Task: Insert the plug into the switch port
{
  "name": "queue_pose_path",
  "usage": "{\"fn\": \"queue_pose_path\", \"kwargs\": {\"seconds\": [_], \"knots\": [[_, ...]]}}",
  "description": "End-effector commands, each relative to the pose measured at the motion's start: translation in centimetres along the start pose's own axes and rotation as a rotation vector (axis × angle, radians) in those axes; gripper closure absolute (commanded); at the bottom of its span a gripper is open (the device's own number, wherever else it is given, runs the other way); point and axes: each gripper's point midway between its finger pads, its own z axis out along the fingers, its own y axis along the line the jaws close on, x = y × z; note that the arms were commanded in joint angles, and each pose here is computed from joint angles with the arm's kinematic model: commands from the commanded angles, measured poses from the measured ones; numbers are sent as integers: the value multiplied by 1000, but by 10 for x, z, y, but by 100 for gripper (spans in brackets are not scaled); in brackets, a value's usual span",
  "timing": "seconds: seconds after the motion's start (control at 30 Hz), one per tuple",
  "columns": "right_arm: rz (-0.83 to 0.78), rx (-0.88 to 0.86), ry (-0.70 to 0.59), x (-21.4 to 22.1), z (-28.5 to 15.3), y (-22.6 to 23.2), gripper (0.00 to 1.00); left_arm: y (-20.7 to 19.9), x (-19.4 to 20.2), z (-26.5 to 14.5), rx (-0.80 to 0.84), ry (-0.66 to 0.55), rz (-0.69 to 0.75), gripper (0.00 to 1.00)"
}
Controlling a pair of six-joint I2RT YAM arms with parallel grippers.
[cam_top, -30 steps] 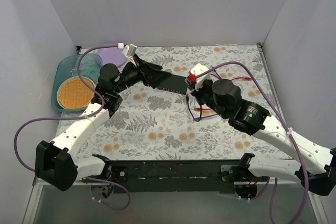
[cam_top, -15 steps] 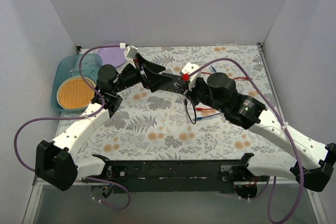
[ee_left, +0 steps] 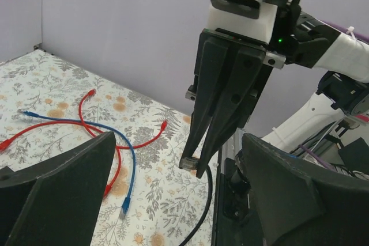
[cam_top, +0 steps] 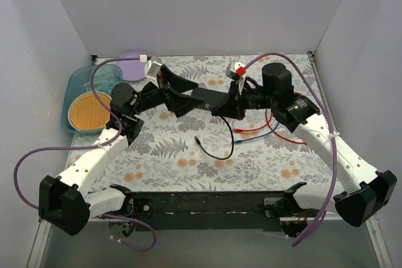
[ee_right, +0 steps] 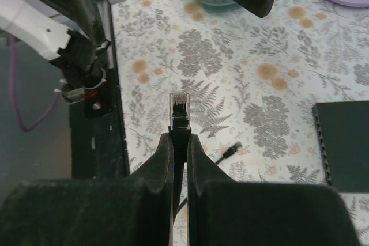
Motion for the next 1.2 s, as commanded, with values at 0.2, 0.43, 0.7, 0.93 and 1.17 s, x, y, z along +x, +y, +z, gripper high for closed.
{"fn": "queue_pose_path", "kwargs": {"seconds": [0.2, 0.43, 0.7, 0.93, 1.17], "knots": [[96, -595, -87, -20, -24, 71, 99, -34, 1, -4, 188, 15, 40, 21], [94, -685, -105, -19, -34, 83, 99, -64, 7, -9, 352, 52, 53, 32], [73, -699, -139, -26, -41, 85, 99, -84, 22, -8, 479, 148, 69, 34], [80, -729, -144, -24, -48, 90, 99, -92, 26, 0, 516, 176, 64, 36], [156, -733, -125, -21, -44, 81, 99, -98, 29, 8, 530, 190, 58, 47]]}}
